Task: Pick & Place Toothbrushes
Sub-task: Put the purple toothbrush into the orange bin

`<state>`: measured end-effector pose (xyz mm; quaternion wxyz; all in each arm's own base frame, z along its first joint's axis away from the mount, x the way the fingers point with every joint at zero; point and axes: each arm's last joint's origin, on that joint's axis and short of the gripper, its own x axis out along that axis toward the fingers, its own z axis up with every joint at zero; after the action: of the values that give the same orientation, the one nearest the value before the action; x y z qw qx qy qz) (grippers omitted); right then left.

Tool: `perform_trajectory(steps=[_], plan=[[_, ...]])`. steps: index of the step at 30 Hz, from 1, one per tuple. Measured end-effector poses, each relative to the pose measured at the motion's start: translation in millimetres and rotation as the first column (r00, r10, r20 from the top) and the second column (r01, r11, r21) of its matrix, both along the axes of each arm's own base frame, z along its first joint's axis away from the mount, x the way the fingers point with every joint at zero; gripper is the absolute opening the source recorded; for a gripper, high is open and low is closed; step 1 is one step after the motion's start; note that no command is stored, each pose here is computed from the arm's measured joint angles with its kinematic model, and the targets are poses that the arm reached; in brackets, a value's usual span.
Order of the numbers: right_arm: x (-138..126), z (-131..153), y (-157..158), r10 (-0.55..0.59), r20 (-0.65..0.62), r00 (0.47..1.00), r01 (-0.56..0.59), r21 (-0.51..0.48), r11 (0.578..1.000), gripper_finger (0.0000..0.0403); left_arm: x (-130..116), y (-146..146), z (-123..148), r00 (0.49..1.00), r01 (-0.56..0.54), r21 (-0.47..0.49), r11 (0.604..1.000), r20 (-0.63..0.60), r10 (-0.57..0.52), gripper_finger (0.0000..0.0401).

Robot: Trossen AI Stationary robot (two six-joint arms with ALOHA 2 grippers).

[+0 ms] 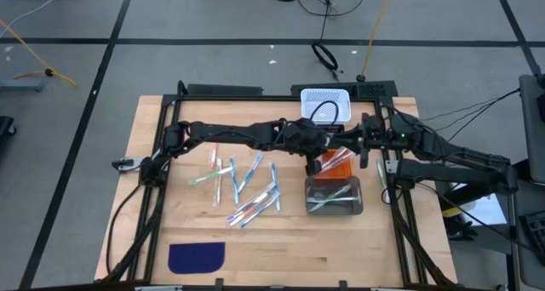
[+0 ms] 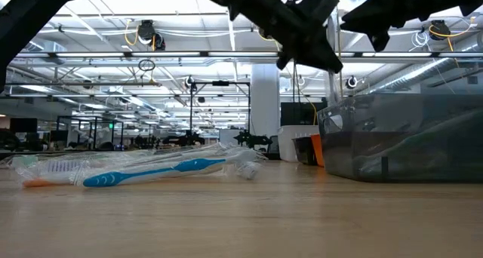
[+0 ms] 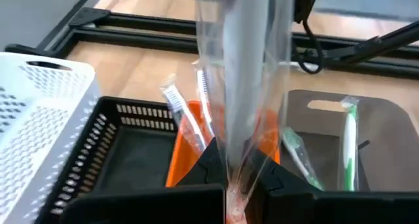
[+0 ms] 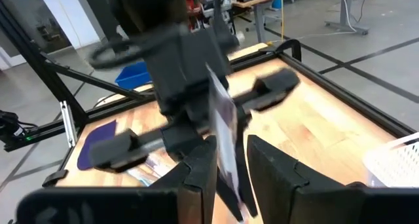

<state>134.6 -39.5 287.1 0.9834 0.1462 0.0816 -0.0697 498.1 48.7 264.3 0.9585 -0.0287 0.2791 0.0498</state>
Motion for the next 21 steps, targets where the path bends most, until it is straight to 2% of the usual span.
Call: perform_trajectory(steps=[6,12,21], plan=[[1.7,-1.0,-0.8,-0.005,-0.009,1.000,0.005,-0.008,1.000,0.0078,-0.6,-0.9,9.5,1.000,0.010,0.021,1.000,-0.008,-0.010,0.0005],[0.8,-1.1,-5.1,-0.148,-0.019,0.989,0.147,-0.057,0.987,0.0078,2.5,-6.3,2.9,1.000,0.024,0.031,0.999,-0.020,-0.023,0.0005],[0.9,-1.3,-6.5,-0.177,-0.021,0.984,0.176,-0.067,0.982,0.0078,10.9,-10.6,-16.8,0.999,0.026,0.054,0.998,-0.043,-0.023,0.0005]])
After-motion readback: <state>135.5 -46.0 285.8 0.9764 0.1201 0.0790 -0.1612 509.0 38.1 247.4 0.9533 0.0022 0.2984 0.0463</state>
